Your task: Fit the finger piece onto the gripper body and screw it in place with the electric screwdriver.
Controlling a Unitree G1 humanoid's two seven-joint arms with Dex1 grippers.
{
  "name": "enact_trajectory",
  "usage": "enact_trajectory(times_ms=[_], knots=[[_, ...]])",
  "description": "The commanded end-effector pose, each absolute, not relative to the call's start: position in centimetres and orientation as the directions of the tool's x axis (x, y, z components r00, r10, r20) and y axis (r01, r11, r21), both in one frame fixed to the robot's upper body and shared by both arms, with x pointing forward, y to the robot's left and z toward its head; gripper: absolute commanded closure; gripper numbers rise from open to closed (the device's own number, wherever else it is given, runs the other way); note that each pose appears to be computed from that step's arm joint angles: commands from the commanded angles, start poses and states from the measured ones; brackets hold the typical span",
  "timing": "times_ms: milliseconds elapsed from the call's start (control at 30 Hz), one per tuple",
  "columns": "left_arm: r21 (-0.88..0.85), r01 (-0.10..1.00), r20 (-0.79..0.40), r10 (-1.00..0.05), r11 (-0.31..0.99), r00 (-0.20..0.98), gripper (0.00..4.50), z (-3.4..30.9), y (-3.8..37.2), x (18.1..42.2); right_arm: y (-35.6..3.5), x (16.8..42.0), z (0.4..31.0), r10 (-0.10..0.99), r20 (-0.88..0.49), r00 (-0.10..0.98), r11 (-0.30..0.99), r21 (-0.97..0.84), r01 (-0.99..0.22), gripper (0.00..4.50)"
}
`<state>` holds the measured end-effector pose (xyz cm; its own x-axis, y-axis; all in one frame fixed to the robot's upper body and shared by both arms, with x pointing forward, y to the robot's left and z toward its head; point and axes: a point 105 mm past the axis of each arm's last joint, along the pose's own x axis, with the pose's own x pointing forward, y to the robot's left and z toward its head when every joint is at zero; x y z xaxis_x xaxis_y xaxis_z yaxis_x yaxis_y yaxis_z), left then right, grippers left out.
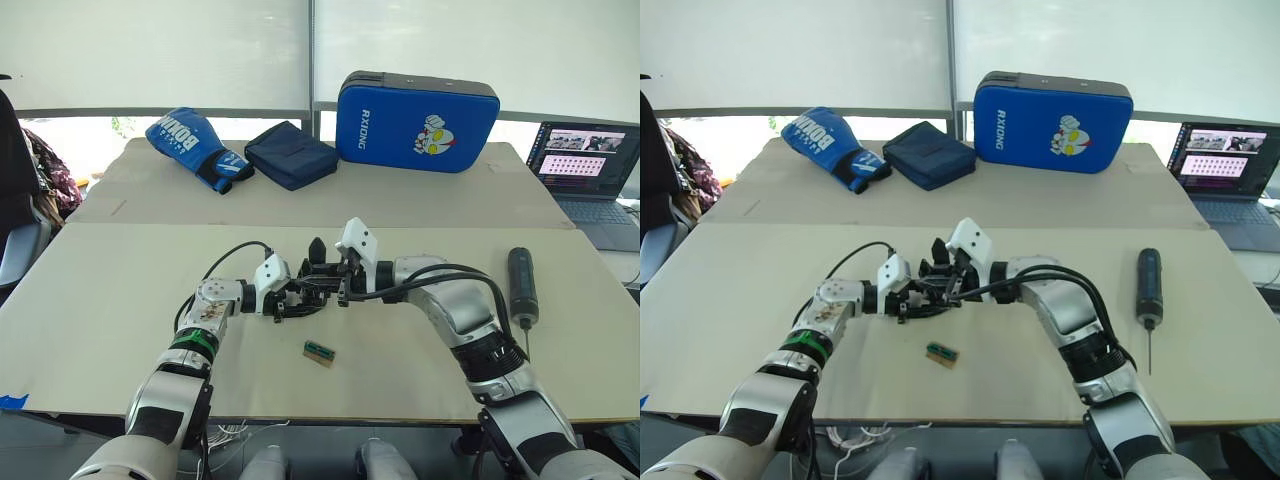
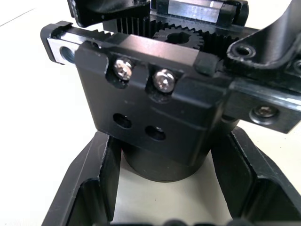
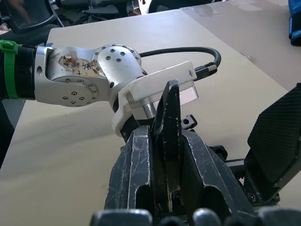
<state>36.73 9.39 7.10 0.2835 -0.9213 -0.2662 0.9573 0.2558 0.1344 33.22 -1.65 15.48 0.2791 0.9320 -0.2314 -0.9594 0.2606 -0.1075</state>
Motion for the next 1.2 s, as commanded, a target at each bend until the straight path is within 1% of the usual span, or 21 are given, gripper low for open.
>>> enact_trajectory(times_ms=[33, 133, 200, 300, 367, 433, 533, 667, 800, 900, 967, 1000, 1067, 1200], knots=[[0.121, 0.967, -0.276, -0.928, 0.225, 0.251, 2.20, 6.7, 9.0, 36.2, -3.8, 34.1, 10.9, 0.854, -0.387, 0.348, 0.358, -0.049, -0.932, 4.14], [0.120, 0.966, -0.276, -0.927, 0.228, 0.253, 2.20, 6.6, 9.0, 36.2, -3.3, 34.0, 11.9, 0.872, -0.345, 0.346, 0.344, -0.068, -0.936, 4.14], [0.119, 0.966, -0.275, -0.927, 0.230, 0.255, 2.20, 6.6, 9.1, 36.2, -2.9, 33.8, 13.4, 0.894, -0.291, 0.341, 0.338, -0.063, -0.939, 4.14], [0.117, 0.966, -0.276, -0.927, 0.232, 0.256, 2.20, 6.6, 9.2, 36.2, -2.7, 33.6, 14.8, 0.912, -0.241, 0.333, 0.329, -0.060, -0.943, 4.14], [0.114, 0.966, -0.279, -0.925, 0.234, 0.257, 2.20, 6.5, 9.3, 36.1, -2.3, 33.4, 16.0, 0.928, -0.186, 0.321, 0.309, -0.092, -0.947, 3.11], [0.111, 0.965, -0.280, -0.925, 0.236, 0.258, 2.20, 6.4, 9.4, 36.1, -2.1, 33.2, 16.9, 0.938, -0.144, 0.315, 0.296, -0.136, -0.945, 2.51], [0.109, 0.965, -0.281, -0.924, 0.240, 0.261, 2.20, 6.4, 9.4, 36.1, -1.8, 33.0, 17.8, 0.948, -0.088, 0.307, 0.288, -0.183, -0.940, 1.45], [0.110, 0.961, -0.277, -0.921, 0.255, 0.275, 2.20, 6.4, 9.6, 36.2, -1.5, 31.9, 18.8, 0.970, -0.012, 0.244, 0.235, -0.229, -0.944, 0.09], [0.110, 0.959, -0.275, -0.919, 0.261, 0.282, 2.20, 6.4, 9.6, 36.3, -2.2, 32.3, 19.3, 0.961, 0.042, 0.275, 0.276, -0.263, -0.924, 0.04], [0.095, 0.957, -0.260, -0.921, 0.274, 0.289, 2.20, 6.4, 9.6, 36.3, -2.5, 31.2, 20.0, 0.973, 0.104, 0.206, 0.228, -0.285, -0.931, 0.04], [0.087, 0.953, -0.245, -0.921, 0.289, 0.302, 1.17, 6.6, 9.6, 36.5, -2.8, 30.4, 20.7, 0.975, 0.144, 0.172, 0.208, -0.298, -0.932, 0.00], [0.091, 0.952, -0.242, -0.921, 0.293, 0.306, 0.87, 6.7, 9.6, 36.5, -2.8, 30.1, 21.0, 0.975, 0.157, 0.158, 0.200, -0.304, -0.931, 0.00], [0.106, 0.948, -0.235, -0.918, 0.301, 0.318, 0.02, 6.9, 10.0, 36.6, -3.0, 29.3, 21.6, 0.976, 0.168, 0.137, 0.187, -0.328, -0.926, 0.00], [0.103, 0.942, -0.225, -0.915, 0.319, 0.335, 0.02, 7.7, 12.2, 36.4, -4.0, 27.5, 22.7, 0.974, 0.190, 0.128, 0.190, -0.361, -0.913, 0.00]])
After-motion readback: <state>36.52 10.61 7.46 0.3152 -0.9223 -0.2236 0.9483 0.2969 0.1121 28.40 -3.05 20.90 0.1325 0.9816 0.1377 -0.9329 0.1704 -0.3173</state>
